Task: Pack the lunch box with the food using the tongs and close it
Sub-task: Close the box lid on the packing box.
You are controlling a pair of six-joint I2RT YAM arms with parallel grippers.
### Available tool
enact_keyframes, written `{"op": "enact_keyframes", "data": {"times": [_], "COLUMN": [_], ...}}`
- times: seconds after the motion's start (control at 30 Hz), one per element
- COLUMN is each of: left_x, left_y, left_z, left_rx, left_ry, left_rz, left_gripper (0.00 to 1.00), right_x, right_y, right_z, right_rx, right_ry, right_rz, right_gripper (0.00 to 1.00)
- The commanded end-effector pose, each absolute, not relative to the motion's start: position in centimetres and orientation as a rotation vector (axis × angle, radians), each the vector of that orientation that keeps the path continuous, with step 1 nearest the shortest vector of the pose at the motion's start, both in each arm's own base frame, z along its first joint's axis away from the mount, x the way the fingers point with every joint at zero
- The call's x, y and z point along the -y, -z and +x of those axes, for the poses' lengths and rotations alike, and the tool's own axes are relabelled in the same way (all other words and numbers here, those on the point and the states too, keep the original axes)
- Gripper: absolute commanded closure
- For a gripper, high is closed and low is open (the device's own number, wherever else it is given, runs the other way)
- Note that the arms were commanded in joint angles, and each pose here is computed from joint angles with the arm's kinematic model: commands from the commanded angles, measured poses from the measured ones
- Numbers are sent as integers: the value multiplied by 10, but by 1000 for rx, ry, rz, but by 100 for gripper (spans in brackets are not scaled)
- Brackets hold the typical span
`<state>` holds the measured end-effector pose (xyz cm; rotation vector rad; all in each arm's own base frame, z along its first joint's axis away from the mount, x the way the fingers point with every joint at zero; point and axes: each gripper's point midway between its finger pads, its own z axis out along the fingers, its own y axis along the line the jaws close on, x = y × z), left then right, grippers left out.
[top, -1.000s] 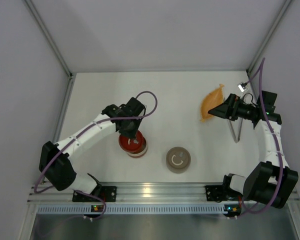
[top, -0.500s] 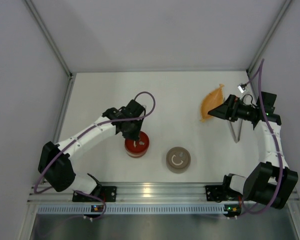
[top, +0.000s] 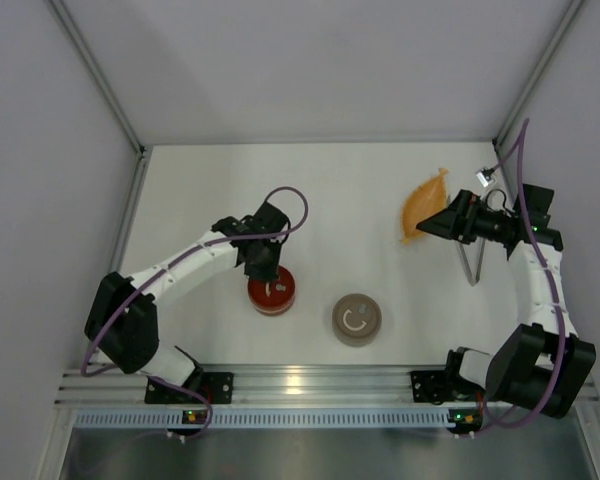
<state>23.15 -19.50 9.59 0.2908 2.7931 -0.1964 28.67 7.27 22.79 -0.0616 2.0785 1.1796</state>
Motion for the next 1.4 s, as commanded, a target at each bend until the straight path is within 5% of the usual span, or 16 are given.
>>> {"op": "enact_keyframes", "data": {"times": [0.0,0.47,0.7,1.13,1.37], "left_x": [189,182,190,196,173], "left_y": [-89,-79,-71,-45,-18], "left_z": [242,238,234,179,178], "left_rx": [-2799,-2818,-2699,-2593,-2367], "left_ry": [224,248,128,442,345], "left_rz": [180,160,603,1504,1871], "left_gripper": [100,100,100,100,100], "right_x": [-68,-68,-68,-66,-64], "right_y": [-232,-230,-228,-224,-223], "right_z": [285,290,288,293,296], "right_rx": [-2040,-2031,-2034,-2043,-2053], "right_ry": [-1144,-1159,-1157,-1160,-1150], "right_rz": [-103,-86,-104,-109,-130], "right_gripper": [1,1,1,1,0]}}
